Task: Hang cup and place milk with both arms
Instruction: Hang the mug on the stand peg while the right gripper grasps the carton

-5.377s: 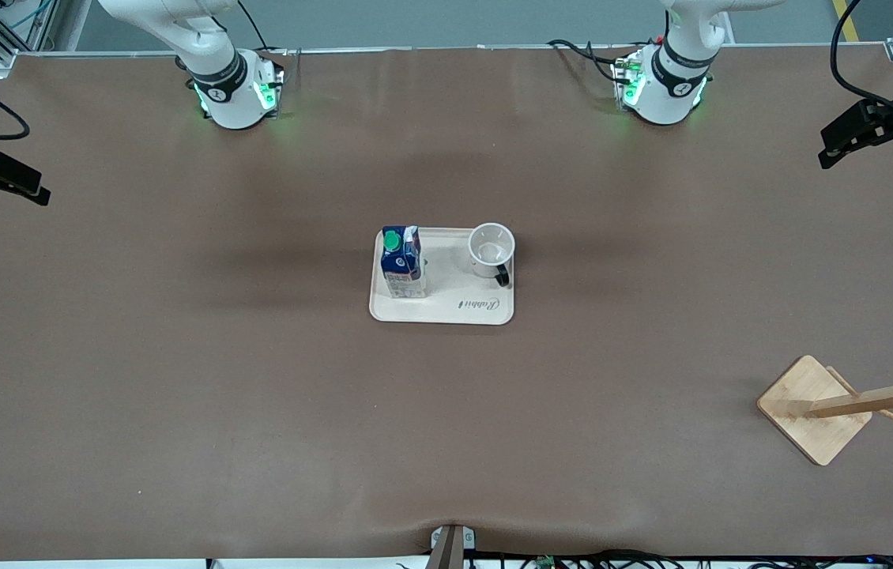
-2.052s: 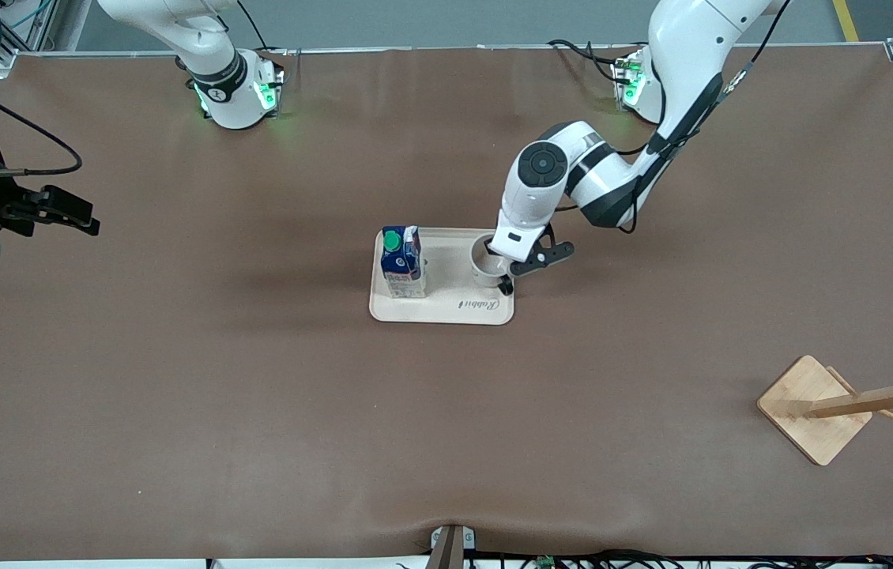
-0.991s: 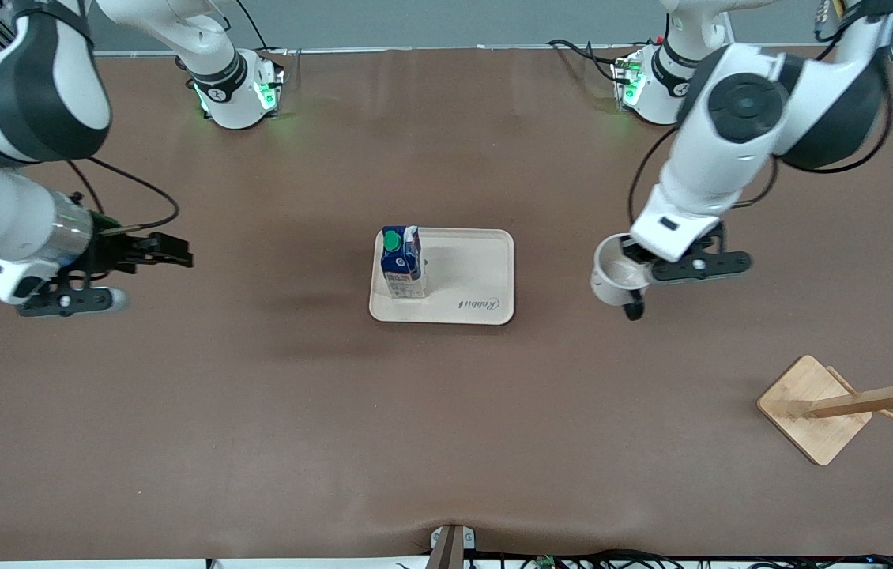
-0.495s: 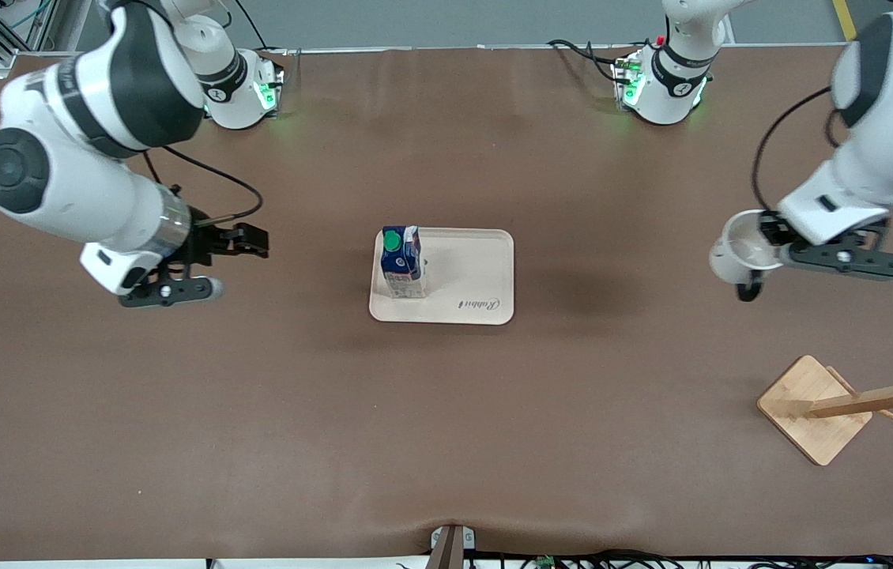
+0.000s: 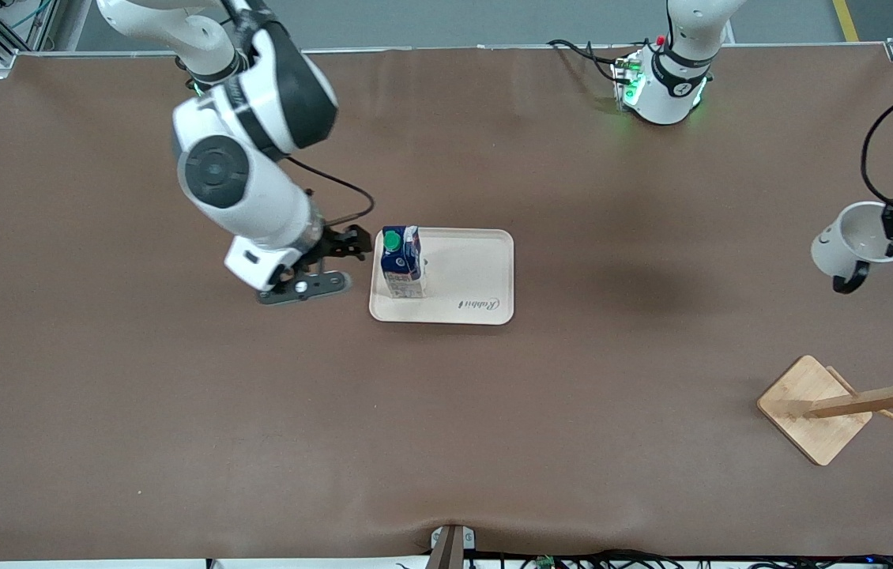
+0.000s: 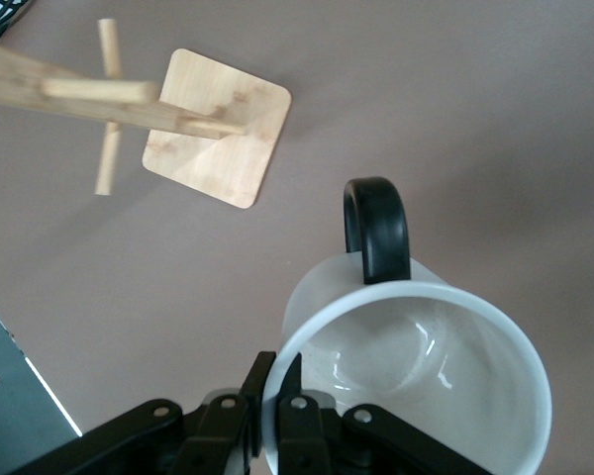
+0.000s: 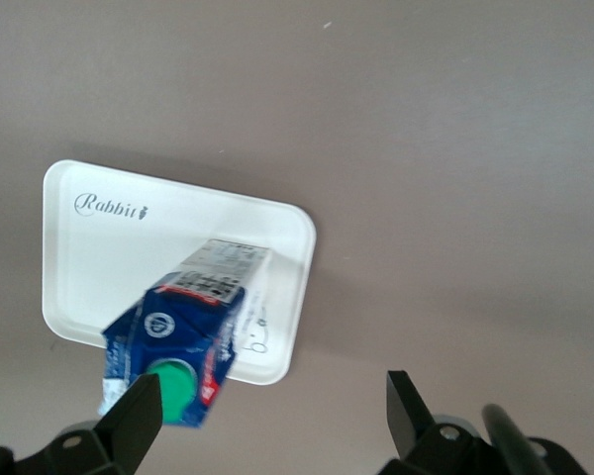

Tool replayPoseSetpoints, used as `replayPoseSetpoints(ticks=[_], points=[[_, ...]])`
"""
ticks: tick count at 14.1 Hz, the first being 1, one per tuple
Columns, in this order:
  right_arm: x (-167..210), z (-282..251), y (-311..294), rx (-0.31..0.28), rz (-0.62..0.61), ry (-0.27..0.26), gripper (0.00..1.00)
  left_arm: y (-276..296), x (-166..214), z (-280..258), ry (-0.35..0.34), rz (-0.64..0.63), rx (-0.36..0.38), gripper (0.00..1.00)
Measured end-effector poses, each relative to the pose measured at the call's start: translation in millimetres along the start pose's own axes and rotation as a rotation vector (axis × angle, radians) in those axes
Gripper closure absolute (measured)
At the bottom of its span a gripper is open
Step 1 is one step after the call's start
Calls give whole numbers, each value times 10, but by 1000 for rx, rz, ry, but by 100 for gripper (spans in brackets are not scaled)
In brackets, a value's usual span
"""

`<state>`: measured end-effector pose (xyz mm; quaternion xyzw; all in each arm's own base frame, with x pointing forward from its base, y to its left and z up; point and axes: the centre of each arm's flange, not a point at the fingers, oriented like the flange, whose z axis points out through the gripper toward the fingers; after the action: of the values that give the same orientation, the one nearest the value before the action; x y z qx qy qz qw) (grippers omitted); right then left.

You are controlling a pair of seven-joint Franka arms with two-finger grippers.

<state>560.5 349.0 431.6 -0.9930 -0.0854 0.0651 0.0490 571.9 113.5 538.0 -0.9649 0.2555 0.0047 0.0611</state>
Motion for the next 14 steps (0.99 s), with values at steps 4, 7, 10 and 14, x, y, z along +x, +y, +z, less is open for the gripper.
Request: replayPoseSetpoints(ticks=[4, 7, 10, 14], points=[[49, 481, -435, -33, -3, -21, 0, -486, 74, 166, 56, 44, -43, 93], [76, 544, -501, -15, 6, -30, 0, -692, 146, 227, 75, 54, -43, 93], [63, 505, -554, 38, 21, -48, 0, -753, 209, 294, 86, 56, -56, 93], [-42, 571, -666, 24, 0, -90, 0, -853, 279, 333, 108, 53, -66, 93]])
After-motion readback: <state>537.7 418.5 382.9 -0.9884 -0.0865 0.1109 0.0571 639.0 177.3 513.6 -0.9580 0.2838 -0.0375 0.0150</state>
